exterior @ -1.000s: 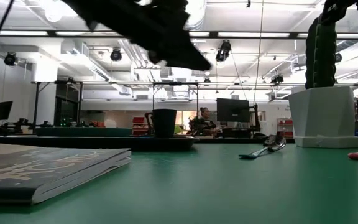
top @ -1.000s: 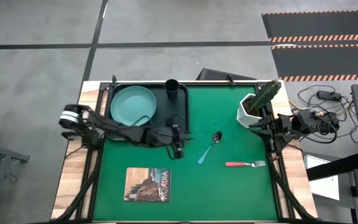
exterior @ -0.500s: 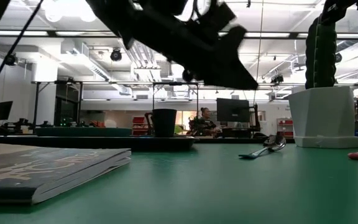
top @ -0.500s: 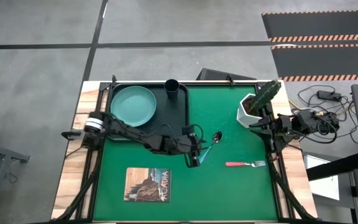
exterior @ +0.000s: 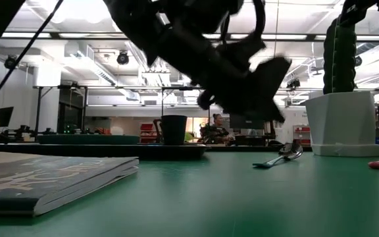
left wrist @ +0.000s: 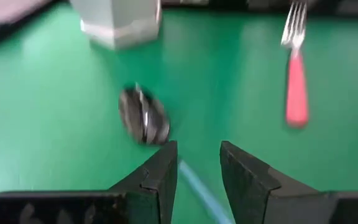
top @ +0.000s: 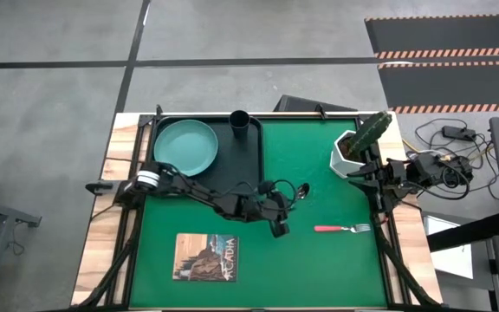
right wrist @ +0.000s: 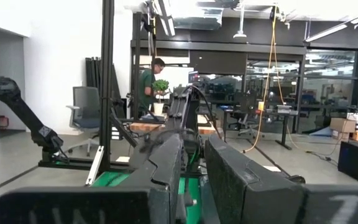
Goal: Pick and place plate/cup/fork/spoon on tray
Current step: Put the blue spoon on the black tray to the right of the green plate
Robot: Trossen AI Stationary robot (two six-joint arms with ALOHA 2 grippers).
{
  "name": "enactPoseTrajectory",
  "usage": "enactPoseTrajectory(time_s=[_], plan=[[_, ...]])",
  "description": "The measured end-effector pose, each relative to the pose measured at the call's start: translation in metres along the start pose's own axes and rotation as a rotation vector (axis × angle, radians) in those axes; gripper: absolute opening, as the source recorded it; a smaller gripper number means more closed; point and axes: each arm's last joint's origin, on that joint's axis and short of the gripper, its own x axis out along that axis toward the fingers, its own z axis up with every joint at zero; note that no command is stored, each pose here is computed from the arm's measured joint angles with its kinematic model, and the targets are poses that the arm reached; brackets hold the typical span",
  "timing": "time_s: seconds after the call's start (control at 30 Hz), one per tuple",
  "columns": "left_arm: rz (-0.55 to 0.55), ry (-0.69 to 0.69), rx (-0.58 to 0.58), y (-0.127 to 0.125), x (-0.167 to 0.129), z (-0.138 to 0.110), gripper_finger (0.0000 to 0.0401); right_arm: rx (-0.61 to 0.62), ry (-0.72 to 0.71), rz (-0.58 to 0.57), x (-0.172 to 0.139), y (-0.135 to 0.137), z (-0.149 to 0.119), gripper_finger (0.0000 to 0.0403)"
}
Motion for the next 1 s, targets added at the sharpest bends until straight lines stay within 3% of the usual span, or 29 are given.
enactPoseTrajectory(time_s=[0.3, 0.63, 1.0], plan=[[-0.033, 0.067, 0.025, 0.001, 0.000, -0.010, 0.0102, 0.001, -0.001, 0.000, 0.000, 0.000, 0.000, 0.0063], [-0.059, 0.022, 0.002, 0.000, 0.000, -0.011, 0.0103, 0.001, -0.001, 0.000, 0.000, 0.000, 0.000, 0.0063], [-0.067, 0.004, -0.001, -0.008, 0.025, -0.025, 0.0103, 0.002, -0.002, -0.002, 0.000, 0.000, 0.000, 0.0063]])
